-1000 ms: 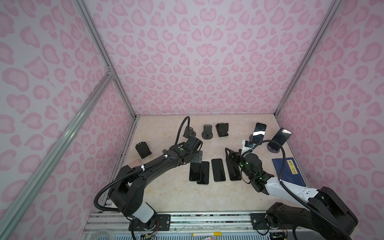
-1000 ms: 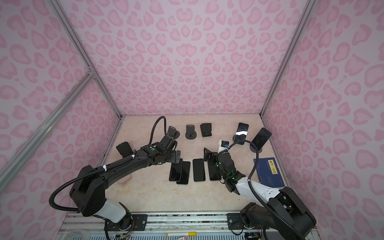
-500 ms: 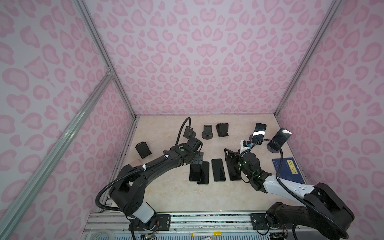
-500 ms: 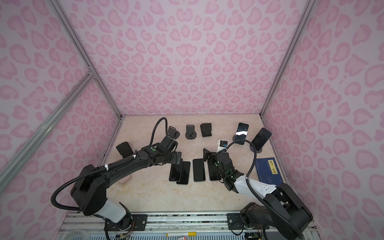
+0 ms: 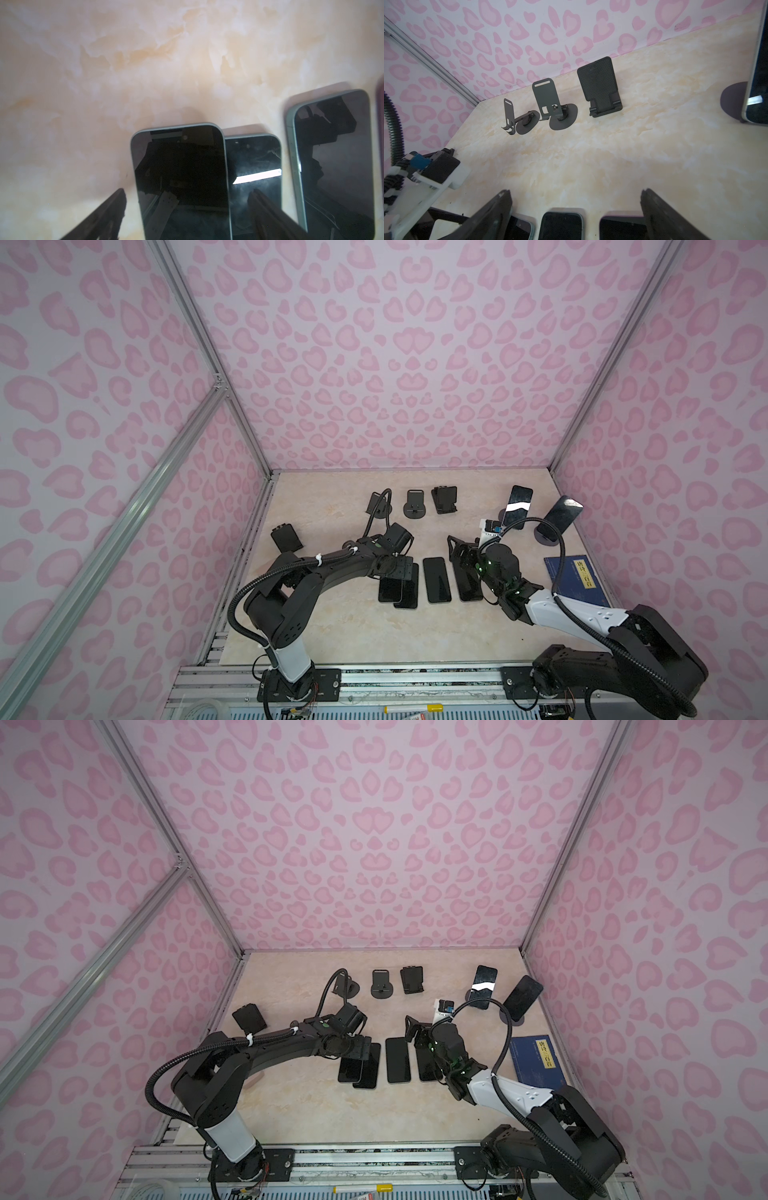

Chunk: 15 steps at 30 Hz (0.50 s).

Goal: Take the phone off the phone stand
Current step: 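Open the left gripper and release the black phone on the table, then raise the left gripper off the phones while the right gripper swings toward the corner stands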

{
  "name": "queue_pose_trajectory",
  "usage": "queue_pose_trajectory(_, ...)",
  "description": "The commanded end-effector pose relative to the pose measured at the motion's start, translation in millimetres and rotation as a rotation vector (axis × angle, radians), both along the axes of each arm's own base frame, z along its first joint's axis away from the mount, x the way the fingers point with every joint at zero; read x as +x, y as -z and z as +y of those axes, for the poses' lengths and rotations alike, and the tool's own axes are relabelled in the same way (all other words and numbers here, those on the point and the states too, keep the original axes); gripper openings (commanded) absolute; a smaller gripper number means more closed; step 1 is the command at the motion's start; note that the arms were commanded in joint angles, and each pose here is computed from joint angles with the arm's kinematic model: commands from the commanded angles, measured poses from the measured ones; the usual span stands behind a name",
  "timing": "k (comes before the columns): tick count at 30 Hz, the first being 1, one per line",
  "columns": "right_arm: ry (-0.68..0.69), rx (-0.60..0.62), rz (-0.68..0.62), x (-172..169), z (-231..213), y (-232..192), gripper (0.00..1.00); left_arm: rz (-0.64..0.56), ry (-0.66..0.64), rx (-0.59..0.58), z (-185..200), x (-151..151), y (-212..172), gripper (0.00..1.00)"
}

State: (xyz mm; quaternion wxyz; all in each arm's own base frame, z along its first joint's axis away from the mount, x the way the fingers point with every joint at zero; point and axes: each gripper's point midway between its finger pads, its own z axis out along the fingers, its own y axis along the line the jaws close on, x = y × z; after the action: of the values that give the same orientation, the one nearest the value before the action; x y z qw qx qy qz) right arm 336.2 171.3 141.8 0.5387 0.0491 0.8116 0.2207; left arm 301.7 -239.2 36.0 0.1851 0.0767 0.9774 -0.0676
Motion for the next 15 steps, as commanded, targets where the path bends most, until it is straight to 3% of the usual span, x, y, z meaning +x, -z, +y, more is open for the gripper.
queue_pose_trajectory(1,0.0,0.005,-0.009,0.1,0.1,-1.9,0.99,-0.004,-0.04,0.017,4.9,3.8,7.8,0.93)
queue_pose_trajectory(15,-0.008,0.005,-0.006,-0.1,2.0,-0.8,0.99,-0.007,-0.151,0.014,33.2,4.6,16.5,0.92)
